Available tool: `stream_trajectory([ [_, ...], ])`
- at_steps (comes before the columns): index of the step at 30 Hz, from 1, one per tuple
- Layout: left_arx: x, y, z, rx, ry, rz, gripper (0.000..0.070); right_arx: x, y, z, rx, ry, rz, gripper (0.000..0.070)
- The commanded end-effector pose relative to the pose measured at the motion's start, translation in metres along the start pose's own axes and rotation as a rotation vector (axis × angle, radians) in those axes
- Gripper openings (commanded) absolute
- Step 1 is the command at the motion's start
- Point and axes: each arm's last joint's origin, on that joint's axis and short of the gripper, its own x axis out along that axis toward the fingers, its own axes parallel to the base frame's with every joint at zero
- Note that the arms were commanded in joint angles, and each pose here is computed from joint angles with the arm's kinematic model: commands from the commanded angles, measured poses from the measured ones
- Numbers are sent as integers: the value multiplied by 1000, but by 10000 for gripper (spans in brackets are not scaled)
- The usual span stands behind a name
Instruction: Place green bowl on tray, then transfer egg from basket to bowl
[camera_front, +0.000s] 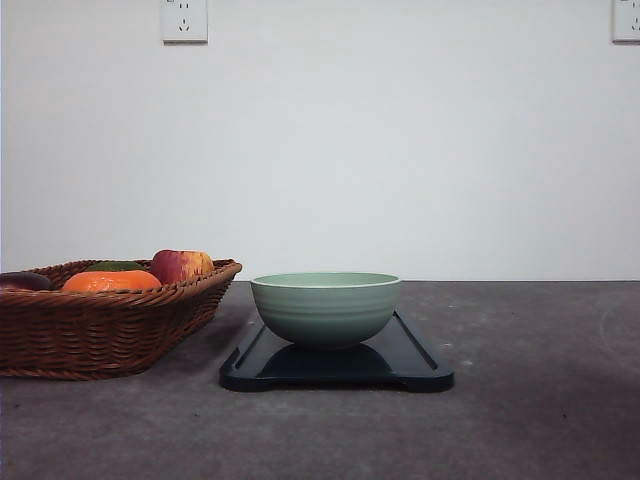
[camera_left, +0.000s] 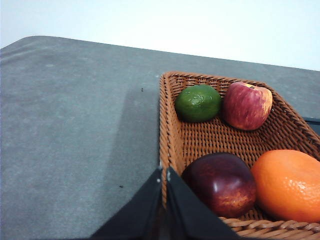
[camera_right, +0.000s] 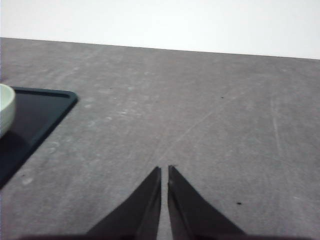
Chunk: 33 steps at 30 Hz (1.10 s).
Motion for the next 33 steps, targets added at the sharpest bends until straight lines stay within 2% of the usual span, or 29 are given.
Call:
stream_trajectory([
  [1, 2, 1, -7, -5, 23, 6, 0, 0, 0, -3, 10, 16, 0, 17],
  [33, 2, 1, -7, -5, 23, 6, 0, 0, 0, 0, 12, -9, 4, 16],
])
